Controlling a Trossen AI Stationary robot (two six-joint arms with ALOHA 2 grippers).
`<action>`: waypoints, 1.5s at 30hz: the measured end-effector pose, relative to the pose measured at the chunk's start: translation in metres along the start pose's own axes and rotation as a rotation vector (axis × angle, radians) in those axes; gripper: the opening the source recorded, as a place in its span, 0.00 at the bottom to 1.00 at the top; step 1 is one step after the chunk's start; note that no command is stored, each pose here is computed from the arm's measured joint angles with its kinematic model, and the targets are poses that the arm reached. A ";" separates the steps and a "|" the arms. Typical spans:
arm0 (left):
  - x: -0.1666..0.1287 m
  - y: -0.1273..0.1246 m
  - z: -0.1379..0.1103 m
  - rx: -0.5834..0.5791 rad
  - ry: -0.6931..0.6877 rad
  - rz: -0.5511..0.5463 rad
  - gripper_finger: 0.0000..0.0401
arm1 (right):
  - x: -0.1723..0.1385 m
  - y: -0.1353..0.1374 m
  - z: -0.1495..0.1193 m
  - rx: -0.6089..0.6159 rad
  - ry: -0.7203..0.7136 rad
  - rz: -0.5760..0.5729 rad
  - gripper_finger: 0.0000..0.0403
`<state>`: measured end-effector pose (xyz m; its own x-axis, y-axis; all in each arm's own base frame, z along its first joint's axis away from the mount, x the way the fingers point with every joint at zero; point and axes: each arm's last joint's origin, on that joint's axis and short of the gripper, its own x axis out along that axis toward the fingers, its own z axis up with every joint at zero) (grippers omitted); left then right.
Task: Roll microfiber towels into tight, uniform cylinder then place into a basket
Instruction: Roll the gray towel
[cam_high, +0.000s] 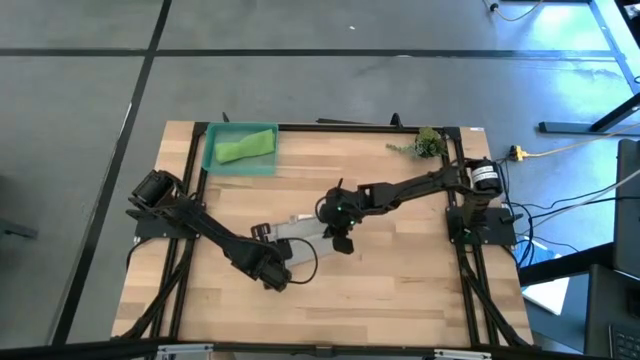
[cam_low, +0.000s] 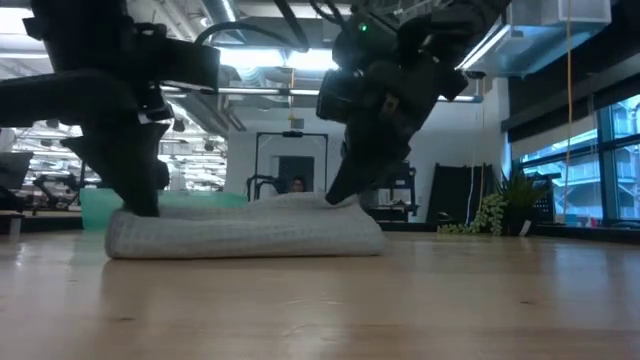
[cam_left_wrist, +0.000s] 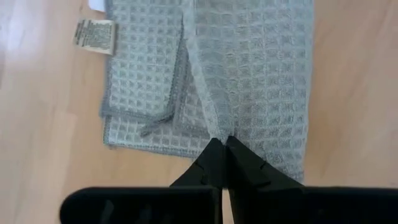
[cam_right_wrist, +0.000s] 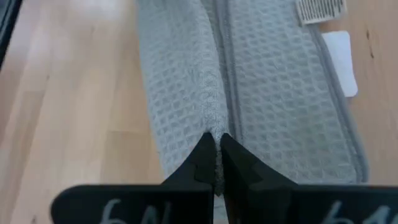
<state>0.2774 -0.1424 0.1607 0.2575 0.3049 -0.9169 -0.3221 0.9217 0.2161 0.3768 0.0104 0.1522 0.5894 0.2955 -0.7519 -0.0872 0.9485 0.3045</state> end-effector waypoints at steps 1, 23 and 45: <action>0.000 0.000 0.000 -0.010 -0.004 0.005 0.00 | 0.002 -0.001 -0.001 0.005 0.006 -0.003 0.02; 0.015 0.019 0.017 -0.093 0.015 0.051 0.03 | 0.014 -0.010 -0.011 -0.007 0.062 -0.079 0.08; 0.014 0.022 0.020 -0.036 -0.002 0.054 0.26 | 0.004 -0.023 0.004 0.008 0.058 -0.129 0.41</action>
<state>0.2923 -0.1126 0.1596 0.2402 0.3549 -0.9035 -0.3682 0.8945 0.2535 0.3847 -0.0107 0.1444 0.5482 0.1773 -0.8174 -0.0074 0.9783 0.2072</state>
